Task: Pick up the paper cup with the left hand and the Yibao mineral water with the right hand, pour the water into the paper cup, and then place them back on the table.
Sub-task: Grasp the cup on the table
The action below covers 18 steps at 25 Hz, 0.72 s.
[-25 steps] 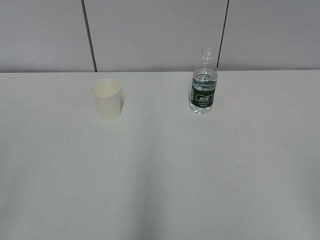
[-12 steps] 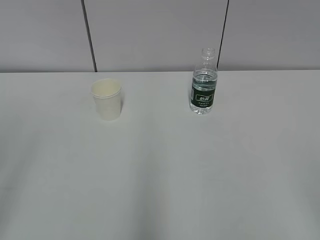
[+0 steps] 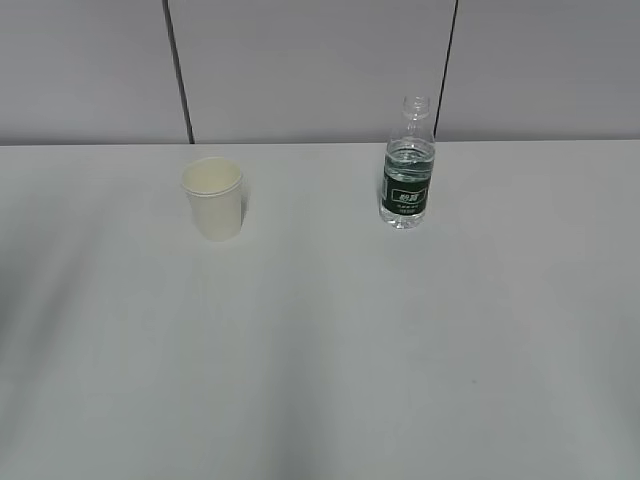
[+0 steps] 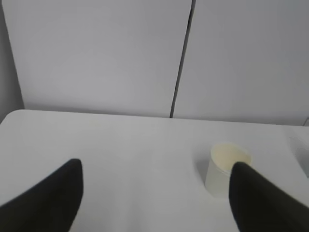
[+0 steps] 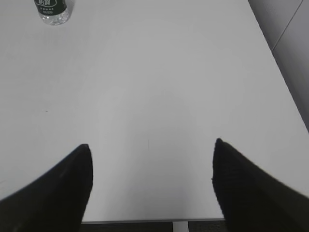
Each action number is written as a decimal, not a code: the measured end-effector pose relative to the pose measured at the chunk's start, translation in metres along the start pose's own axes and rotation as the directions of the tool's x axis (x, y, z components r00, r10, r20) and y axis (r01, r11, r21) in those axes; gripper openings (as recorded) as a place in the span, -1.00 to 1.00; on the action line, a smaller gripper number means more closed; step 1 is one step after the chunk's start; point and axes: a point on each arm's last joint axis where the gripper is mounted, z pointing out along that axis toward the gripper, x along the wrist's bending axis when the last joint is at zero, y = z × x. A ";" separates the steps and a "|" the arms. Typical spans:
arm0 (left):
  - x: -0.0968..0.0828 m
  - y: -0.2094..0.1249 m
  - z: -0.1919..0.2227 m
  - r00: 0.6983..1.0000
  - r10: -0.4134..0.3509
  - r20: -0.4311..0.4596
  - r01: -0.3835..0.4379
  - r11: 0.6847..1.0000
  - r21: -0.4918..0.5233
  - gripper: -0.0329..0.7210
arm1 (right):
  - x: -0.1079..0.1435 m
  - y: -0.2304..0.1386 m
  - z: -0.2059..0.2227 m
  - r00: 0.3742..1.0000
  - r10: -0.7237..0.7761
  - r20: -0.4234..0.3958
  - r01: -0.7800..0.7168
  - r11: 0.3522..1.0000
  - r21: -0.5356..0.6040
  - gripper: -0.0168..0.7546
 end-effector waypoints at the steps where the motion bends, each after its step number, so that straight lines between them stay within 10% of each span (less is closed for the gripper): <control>1: -0.002 -0.001 0.009 1.000 0.001 0.010 -0.001 1.000 -0.002 0.57 | 0.000 0.000 0.000 1.000 0.000 0.000 0.000 1.000 0.000 0.52; 18: -0.074 -0.096 0.141 0.966 0.089 0.243 -0.128 0.981 0.149 0.57 | 0.000 0.000 0.000 1.000 0.000 0.000 0.000 1.000 0.000 0.52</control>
